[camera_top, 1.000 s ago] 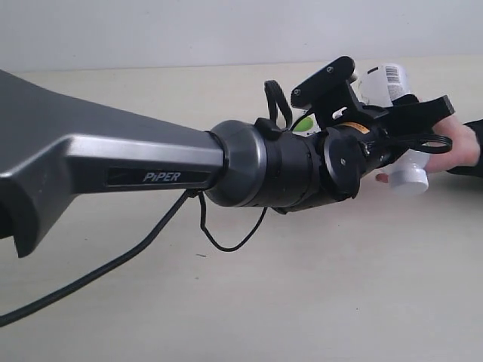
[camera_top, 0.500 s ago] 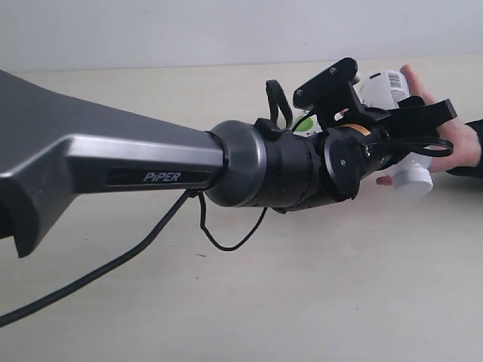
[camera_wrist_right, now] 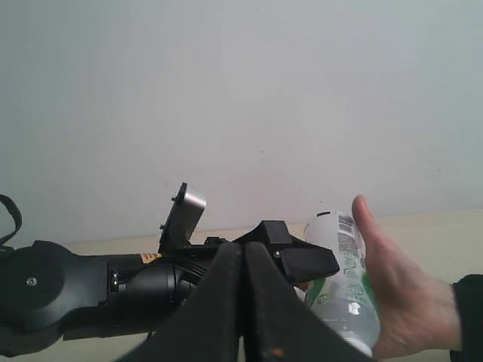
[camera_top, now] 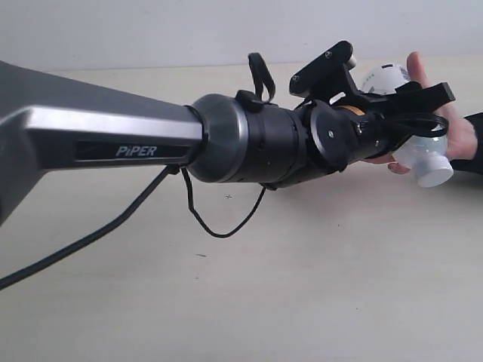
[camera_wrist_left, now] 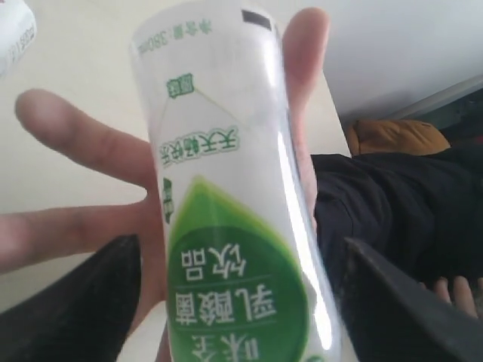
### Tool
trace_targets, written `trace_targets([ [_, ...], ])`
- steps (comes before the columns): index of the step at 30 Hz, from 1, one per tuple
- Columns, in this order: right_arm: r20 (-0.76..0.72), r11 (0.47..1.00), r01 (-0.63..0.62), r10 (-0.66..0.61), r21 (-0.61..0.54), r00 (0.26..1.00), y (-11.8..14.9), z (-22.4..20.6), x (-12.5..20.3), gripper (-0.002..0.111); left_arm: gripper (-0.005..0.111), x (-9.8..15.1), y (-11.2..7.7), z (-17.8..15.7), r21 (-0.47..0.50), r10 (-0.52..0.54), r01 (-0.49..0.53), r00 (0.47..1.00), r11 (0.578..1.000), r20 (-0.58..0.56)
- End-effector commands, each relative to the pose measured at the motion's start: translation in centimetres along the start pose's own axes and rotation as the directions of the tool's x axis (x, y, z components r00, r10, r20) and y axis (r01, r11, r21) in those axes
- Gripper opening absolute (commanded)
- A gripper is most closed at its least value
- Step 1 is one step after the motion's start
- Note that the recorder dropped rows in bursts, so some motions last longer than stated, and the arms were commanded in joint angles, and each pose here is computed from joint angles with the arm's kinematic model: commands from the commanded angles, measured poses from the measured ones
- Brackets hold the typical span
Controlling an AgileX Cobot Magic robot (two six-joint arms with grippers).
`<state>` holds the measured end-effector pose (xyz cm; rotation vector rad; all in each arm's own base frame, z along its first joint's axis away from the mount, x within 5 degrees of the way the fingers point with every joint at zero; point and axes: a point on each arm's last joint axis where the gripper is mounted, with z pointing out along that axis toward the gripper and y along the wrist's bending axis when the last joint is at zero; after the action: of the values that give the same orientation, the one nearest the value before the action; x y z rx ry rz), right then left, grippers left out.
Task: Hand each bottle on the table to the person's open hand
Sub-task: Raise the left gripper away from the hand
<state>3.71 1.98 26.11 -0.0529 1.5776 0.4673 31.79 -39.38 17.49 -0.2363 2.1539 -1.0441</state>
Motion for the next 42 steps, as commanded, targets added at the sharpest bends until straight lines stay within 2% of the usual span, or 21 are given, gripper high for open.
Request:
trace_targets([
  [1,0.006,1.0,0.013,-0.013,0.0,1.0,0.0,0.0,0.0,0.0,0.07,-0.9,-1.0,-0.7,0.024,0.039,-0.04,0.999,0.999,0.008],
  [6,0.006,1.0,0.013,-0.013,0.0,1.0,0.0,0.0,0.0,0.0,0.07,-1.4,-1.6,-1.2,0.039,0.071,-0.072,0.997,0.997,0.013],
  [11,0.006,1.0,0.013,-0.013,0.0,1.0,0.0,0.0,0.0,0.0,0.07,-2.8,-2.8,-2.4,0.064,0.157,-0.159,0.987,0.985,0.04],
  [14,0.006,1.0,0.013,-0.013,0.0,1.0,0.0,0.0,0.0,0.0,0.07,-3.9,-3.2,-3.2,0.08,0.224,-0.224,0.975,0.971,0.008],
  [18,0.006,1.0,0.013,-0.013,0.0,1.0,0.0,0.0,0.0,0.0,0.07,-5.9,-3.1,-4.3,0.097,0.245,-0.239,0.968,0.966,-0.051],
  [23,0.006,1.0,0.013,-0.013,0.0,1.0,0.0,0.0,0.0,0.0,0.068,-7.9,-3.1,-5.7,0.116,0.333,-0.322,0.939,0.94,-0.091],
  [25,0.006,1.0,0.013,-0.013,0.0,1.0,0.0,0.0,0.0,0.0,0.062,-8.4,-3.4,-6.3,0.127,0.37,-0.358,0.925,0.925,-0.089],
  [28,-0.003,1.0,0.013,-0.013,-0.001,1.0,0.0,0.0,0.1,0.0,0.043,-8.8,-3.9,-7.3,0.139,0.405,-0.393,0.911,0.909,-0.072],
  [31,-0.016,1.0,0.013,-0.013,-0.003,1.0,0.0,-0.1,0.2,0.0,0.017,-9.1,-4.3,-8.1,0.146,0.431,-0.42,0.9,0.896,-0.057],
  [33,-0.016,1.0,0.013,-0.013,-0.003,1.0,0.0,-0.1,0.2,0.0,0.0,-9.1,-4.2,-8.5,0.139,0.478,-0.468,0.877,0.873,-0.049],
  [37,-0.016,1.0,0.013,-0.013,-0.003,1.0,0.0,-0.1,0.2,0.0,0.001,-9.0,-3.4,-9.0,0.111,0.551,-0.545,0.834,0.831,-0.036],
  [42,-0.016,1.0,0.013,-0.013,-0.003,1.0,0.0,-0.1,0.2,0.0,0.001,-9.2,-1.0,-10.0,0.026,0.633,-0.633,0.774,0.773,0.019],
])
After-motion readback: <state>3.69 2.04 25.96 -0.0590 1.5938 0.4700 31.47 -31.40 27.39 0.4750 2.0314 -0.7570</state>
